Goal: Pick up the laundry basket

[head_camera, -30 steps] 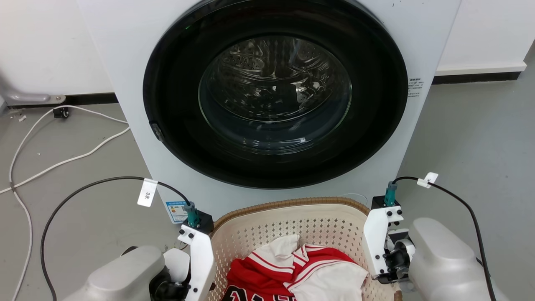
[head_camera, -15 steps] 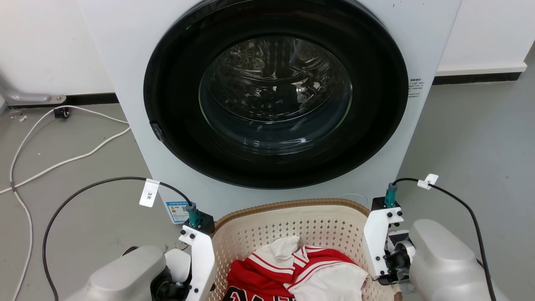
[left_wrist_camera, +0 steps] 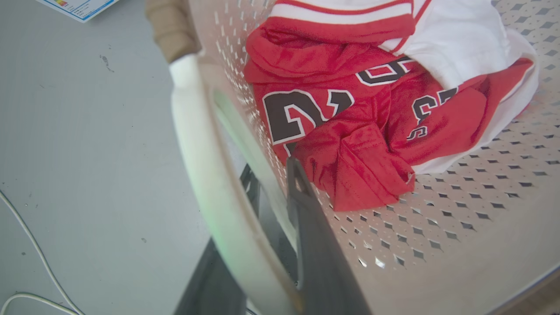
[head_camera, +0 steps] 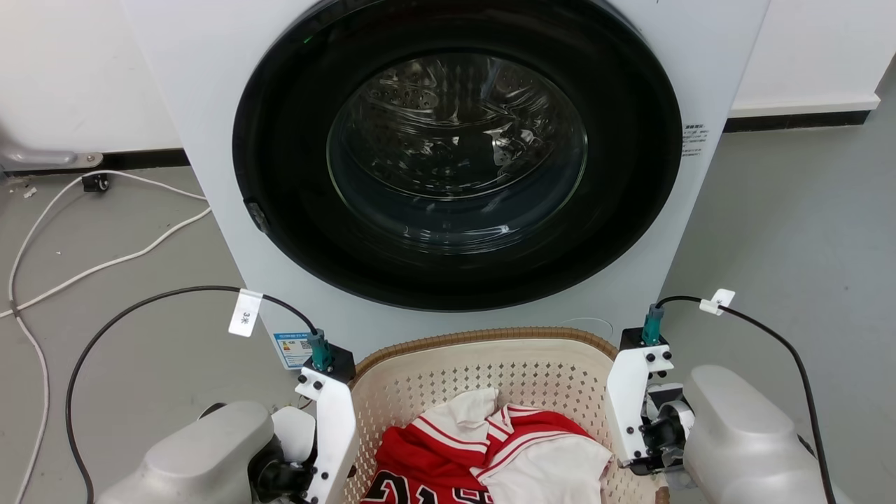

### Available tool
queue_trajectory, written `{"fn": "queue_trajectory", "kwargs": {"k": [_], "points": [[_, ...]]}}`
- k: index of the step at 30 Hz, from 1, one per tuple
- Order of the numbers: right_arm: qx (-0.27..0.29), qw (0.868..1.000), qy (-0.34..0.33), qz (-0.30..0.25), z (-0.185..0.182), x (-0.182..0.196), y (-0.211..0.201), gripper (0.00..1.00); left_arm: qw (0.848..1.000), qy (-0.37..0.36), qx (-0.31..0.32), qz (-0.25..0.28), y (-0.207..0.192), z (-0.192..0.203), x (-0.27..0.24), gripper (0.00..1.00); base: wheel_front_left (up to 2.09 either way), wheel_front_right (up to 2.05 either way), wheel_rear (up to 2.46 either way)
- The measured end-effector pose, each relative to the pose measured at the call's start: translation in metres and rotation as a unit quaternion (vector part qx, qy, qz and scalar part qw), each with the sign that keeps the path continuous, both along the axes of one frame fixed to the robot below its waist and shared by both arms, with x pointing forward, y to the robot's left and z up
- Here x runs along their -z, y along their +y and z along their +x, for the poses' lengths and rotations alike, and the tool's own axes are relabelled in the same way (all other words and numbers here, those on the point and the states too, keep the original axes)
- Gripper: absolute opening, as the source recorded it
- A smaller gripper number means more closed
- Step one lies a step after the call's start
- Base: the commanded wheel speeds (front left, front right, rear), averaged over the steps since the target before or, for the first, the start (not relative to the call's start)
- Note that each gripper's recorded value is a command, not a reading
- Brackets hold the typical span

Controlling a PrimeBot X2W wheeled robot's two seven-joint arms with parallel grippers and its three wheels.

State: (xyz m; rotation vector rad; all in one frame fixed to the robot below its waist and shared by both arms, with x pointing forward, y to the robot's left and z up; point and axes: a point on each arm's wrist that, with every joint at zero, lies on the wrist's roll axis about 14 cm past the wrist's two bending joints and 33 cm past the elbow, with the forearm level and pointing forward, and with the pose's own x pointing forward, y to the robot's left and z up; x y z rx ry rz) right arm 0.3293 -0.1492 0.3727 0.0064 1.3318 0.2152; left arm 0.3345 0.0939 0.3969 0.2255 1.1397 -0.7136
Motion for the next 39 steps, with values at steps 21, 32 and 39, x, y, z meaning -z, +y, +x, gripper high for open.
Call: {"fn": "queue_trajectory", "kwargs": {"k": [21,32,39], "points": [[0.003,1.000,-0.004,0.003,0.0001,0.0029,0.0002,0.00,1.000,-0.013,-0.001,0.003,-0.0010,0.0089,-0.0021,0.00,0.00,0.00,0.00],[0.005,1.000,-0.005,0.003,0.0002,0.0031,-0.0003,0.00,1.000,-0.015,0.001,0.005,-0.0013,0.0100,-0.0028,0.00,0.00,0.00,0.00],[0.004,1.000,-0.006,0.003,0.0017,0.0024,0.0001,0.00,1.000,-0.014,0.000,0.006,-0.0009,0.0098,-0.0027,0.00,0.00,0.00,0.00]]}}
